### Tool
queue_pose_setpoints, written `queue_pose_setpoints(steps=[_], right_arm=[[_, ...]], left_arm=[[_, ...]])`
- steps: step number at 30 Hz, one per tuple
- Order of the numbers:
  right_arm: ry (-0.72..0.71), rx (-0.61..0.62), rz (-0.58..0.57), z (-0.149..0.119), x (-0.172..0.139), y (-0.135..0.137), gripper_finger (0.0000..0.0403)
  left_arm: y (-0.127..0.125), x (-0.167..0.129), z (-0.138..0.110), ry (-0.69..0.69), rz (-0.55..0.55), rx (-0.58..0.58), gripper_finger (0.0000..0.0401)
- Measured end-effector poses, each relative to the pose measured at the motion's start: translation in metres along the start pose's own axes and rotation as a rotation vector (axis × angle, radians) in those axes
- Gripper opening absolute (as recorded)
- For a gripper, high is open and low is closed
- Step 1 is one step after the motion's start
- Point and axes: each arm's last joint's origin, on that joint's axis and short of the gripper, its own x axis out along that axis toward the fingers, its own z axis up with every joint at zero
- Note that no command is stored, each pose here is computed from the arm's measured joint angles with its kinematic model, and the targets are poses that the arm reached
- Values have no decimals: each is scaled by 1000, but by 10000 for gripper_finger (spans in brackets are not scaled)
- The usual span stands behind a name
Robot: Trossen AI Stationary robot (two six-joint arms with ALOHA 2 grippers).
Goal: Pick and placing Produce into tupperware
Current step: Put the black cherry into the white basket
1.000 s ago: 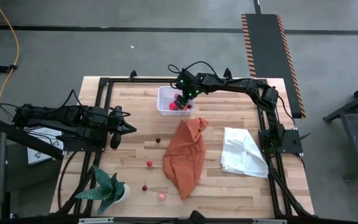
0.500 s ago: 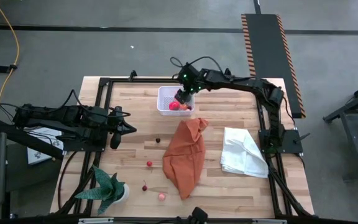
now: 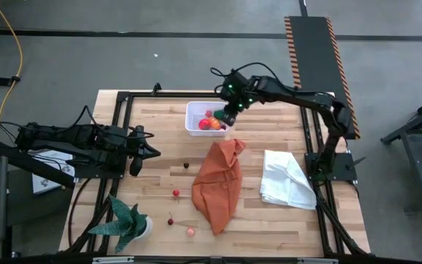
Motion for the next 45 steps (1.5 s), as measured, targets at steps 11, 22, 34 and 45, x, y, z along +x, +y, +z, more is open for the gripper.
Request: queue_pose_setpoints(steps=[11, 22, 34, 45], right_arm=[[-89, -27, 40, -13, -77, 25, 10], [-121, -4, 54, -43, -137, 60, 4], [-20, -48, 38, -65, -144, 92, 0], [91, -81, -96, -88, -147, 107, 0]], left_arm=[[-3, 0, -1, 32, -84, 11, 1], [-8, 11, 1, 83, -198, 86, 37], [-18, 59, 16, 204, -148, 49, 31], [-25, 100, 34, 332, 8, 139, 47]])
